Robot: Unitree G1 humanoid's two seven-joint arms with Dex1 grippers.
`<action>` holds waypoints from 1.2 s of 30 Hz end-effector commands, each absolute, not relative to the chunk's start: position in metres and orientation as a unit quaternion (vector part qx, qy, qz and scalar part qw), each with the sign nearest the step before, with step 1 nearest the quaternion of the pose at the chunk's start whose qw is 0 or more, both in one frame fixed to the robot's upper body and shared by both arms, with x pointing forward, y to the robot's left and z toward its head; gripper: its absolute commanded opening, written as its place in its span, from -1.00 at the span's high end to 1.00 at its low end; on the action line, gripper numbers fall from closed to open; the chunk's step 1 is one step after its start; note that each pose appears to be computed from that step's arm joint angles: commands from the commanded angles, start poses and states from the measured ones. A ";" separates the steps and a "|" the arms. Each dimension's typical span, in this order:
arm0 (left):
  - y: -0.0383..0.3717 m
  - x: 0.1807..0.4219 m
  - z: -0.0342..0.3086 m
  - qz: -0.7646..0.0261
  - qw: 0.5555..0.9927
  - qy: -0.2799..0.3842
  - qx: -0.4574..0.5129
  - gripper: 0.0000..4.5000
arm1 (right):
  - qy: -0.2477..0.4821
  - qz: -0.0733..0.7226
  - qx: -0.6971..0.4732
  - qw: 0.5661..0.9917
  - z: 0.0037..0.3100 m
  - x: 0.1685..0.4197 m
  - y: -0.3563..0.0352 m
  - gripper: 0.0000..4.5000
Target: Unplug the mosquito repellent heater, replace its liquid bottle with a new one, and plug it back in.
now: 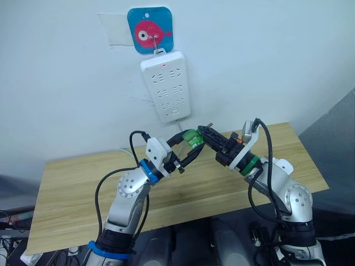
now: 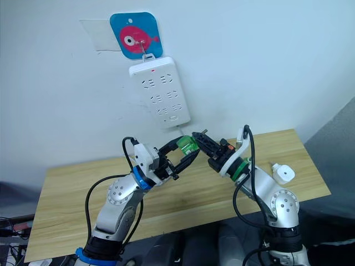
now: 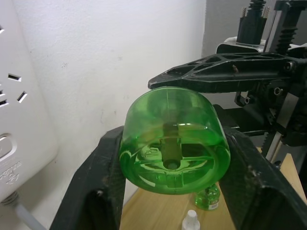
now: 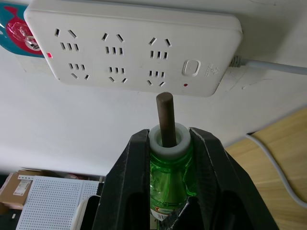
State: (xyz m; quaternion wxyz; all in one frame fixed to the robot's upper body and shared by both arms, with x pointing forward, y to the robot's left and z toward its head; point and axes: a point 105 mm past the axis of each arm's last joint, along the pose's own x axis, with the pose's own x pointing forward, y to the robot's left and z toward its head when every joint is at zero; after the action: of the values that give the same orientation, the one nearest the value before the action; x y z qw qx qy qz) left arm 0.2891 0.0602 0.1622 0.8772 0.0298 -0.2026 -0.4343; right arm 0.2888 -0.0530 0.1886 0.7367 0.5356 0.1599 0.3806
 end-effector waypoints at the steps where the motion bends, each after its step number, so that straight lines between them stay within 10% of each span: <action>1: 0.057 0.287 0.170 -0.438 0.872 -0.217 0.020 0.00 | 0.141 0.407 0.535 0.727 0.203 0.279 -0.049 0.63; 4: 0.057 0.288 0.168 -0.434 0.875 -0.212 0.029 0.00 | 0.144 0.397 0.532 0.734 0.200 0.282 -0.049 0.63; 15: 0.066 0.292 0.158 -0.435 0.877 -0.195 0.057 0.00 | 0.238 0.363 0.353 0.829 0.159 0.270 -0.090 -0.99; 24: 0.070 0.289 0.147 -0.435 0.880 -0.184 0.053 0.00 | 0.335 0.279 0.017 0.900 0.133 0.271 -0.205 -0.99; 36: 0.068 0.280 0.144 -0.444 0.877 -0.179 0.049 0.00 | 0.386 0.225 -0.200 0.872 0.109 0.317 -0.303 -0.99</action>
State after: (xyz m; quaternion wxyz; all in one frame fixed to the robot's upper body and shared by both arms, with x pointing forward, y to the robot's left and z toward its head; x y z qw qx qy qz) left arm 0.2878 0.0716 0.1285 0.8871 0.0452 -0.1455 -0.4356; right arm 0.3150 -0.3002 0.1085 0.8797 -0.1849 0.3825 0.2135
